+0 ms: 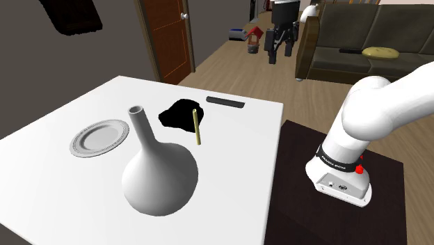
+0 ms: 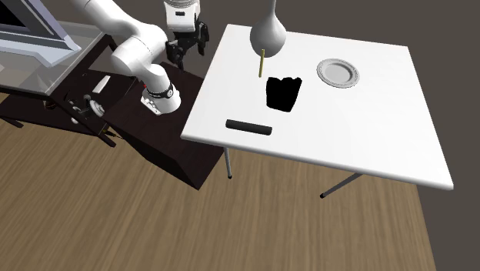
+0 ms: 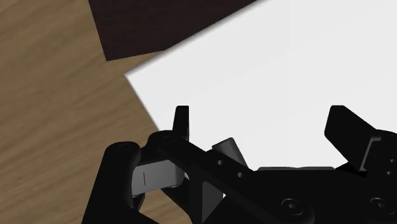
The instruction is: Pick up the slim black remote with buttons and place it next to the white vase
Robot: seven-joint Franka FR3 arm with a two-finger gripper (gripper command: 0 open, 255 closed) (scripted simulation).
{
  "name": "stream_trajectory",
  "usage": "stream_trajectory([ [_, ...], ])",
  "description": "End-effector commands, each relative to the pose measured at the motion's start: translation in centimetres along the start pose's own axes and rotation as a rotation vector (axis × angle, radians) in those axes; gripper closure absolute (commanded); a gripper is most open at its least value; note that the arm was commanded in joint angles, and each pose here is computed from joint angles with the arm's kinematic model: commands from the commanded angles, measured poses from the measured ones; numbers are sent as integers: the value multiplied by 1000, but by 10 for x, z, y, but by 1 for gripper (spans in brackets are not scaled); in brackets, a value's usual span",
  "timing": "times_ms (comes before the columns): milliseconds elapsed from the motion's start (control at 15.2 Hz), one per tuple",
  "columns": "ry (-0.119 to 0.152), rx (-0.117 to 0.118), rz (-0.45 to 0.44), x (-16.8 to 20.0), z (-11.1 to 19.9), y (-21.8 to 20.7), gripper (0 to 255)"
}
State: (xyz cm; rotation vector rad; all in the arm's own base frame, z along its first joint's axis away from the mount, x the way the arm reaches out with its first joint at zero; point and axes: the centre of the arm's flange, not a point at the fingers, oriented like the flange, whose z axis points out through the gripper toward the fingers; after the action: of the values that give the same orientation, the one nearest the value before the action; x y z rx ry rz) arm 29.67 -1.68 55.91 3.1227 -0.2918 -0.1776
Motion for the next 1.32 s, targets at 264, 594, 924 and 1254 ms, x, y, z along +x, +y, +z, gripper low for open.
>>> stream_trajectory([
  [264,16,12,-74,38,34,3,0],
  [594,35,27,-166,86,76,2,0],
  [924,55,42,-259,135,117,-4,0],
  [1254,75,56,-351,184,157,-15,0],
])
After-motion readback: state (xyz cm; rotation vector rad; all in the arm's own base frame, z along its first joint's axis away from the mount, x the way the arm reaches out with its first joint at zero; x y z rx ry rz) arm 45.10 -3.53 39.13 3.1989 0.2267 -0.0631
